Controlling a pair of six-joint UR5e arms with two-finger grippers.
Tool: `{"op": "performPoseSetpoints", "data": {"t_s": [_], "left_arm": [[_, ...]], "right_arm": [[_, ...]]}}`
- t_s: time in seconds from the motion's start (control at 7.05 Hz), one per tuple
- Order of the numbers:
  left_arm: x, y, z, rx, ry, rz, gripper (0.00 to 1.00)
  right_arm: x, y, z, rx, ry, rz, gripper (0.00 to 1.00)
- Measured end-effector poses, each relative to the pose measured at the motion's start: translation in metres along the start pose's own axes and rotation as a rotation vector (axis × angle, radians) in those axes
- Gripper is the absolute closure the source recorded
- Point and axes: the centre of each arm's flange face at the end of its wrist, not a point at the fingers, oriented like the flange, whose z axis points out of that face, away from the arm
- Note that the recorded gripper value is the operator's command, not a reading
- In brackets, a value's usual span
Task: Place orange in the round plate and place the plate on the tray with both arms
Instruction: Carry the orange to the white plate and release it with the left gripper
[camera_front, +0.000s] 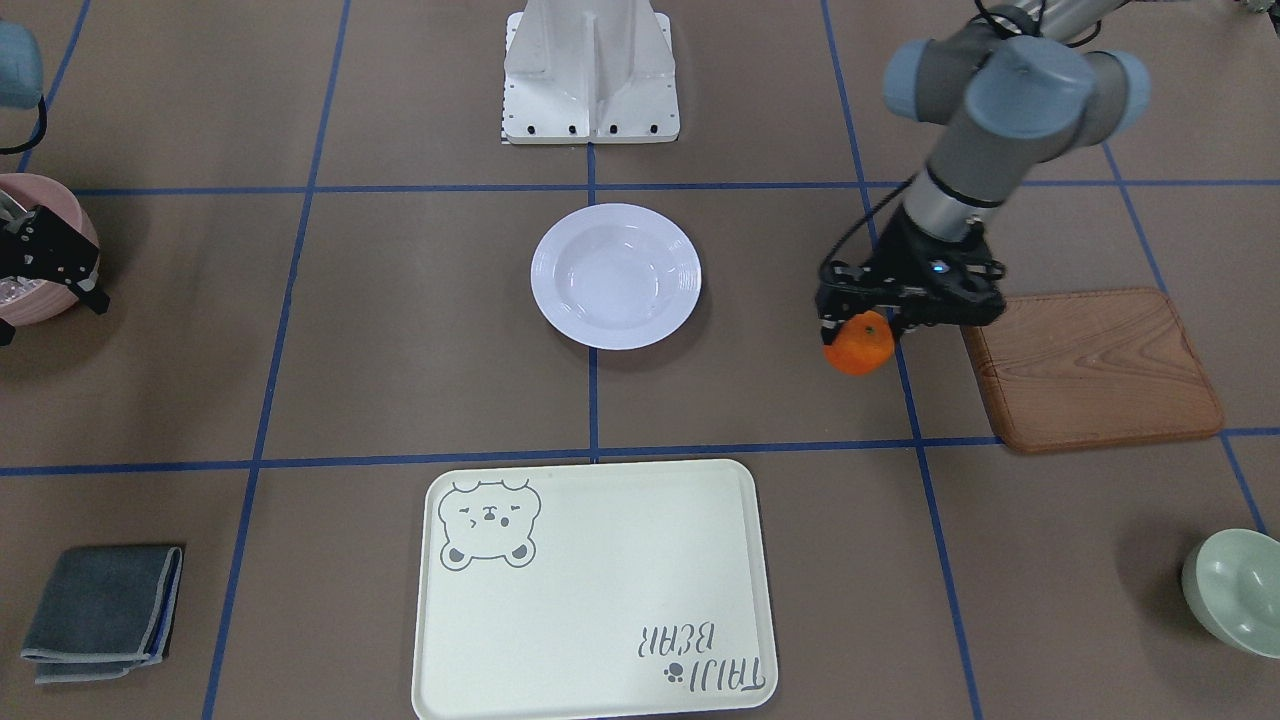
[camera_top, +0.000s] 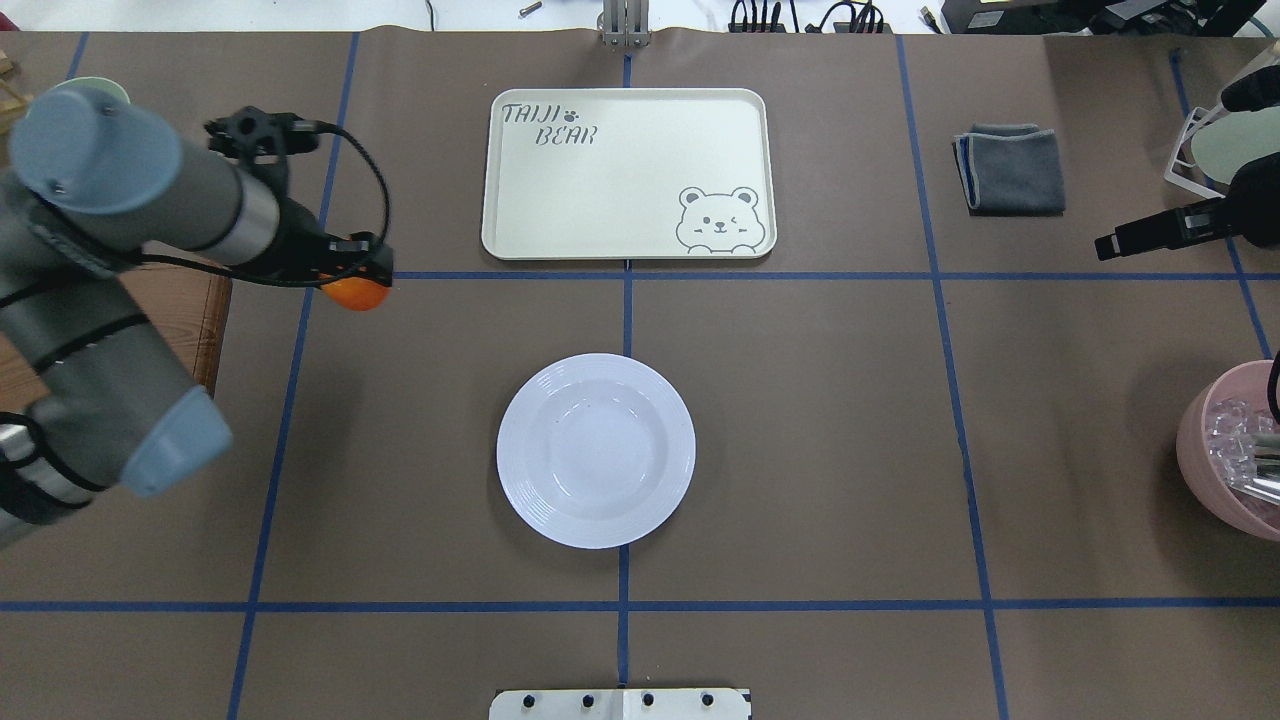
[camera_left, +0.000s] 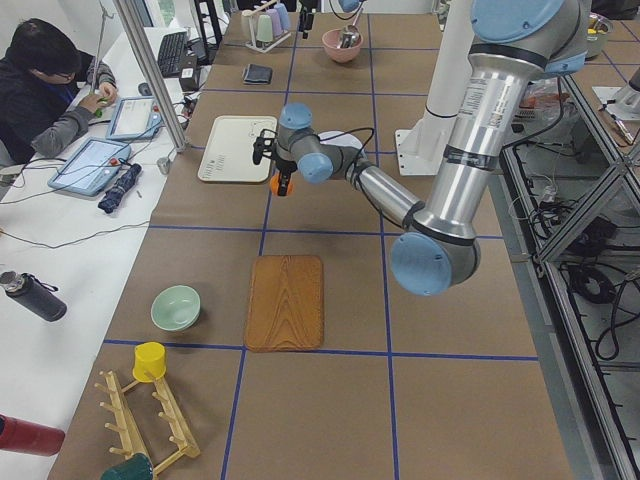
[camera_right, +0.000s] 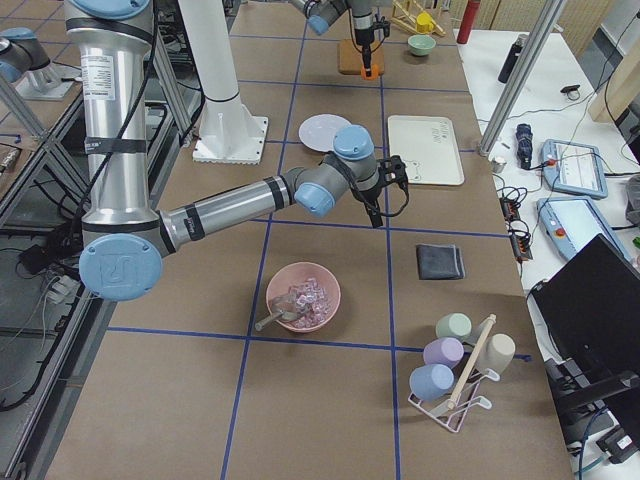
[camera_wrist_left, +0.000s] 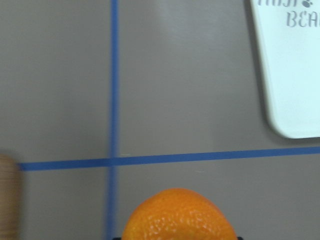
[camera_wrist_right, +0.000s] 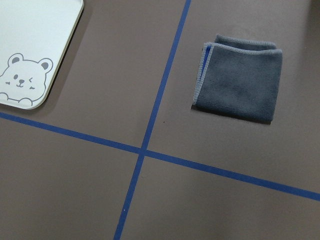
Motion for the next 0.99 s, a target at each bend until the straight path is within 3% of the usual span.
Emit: {"op": "performPoseSetpoints", "data": {"t_s": [0.28, 0.57, 0.71, 0.85, 0.99], "left_arm": [[0.118, 0.051, 0.018, -0.025, -0.024, -0.048, 1.00], [0.193, 0.098, 0.042, -0.024, -0.069, -0.048, 1.00], [0.210, 0.119, 0.056, -0.021, -0.094, -0.033, 0.90], [0.216, 0.132, 0.070, -0.022, -0.116, -0.021, 0.53], [0.217, 0.138, 0.082, -0.027, -0.135, -0.014, 0.02]], "right_arm": [[-0.005, -0.001, 0.002, -0.002, -0.006, 0.028, 0.00], [-0.018, -0.006, 0.006, 0.002, -0.022, 0.079, 0.00], [-0.022, -0.007, 0.007, 0.005, -0.027, 0.084, 0.00], [-0.024, -0.007, 0.007, 0.007, -0.029, 0.085, 0.00], [-0.024, -0.007, 0.007, 0.008, -0.030, 0.086, 0.00]]}}
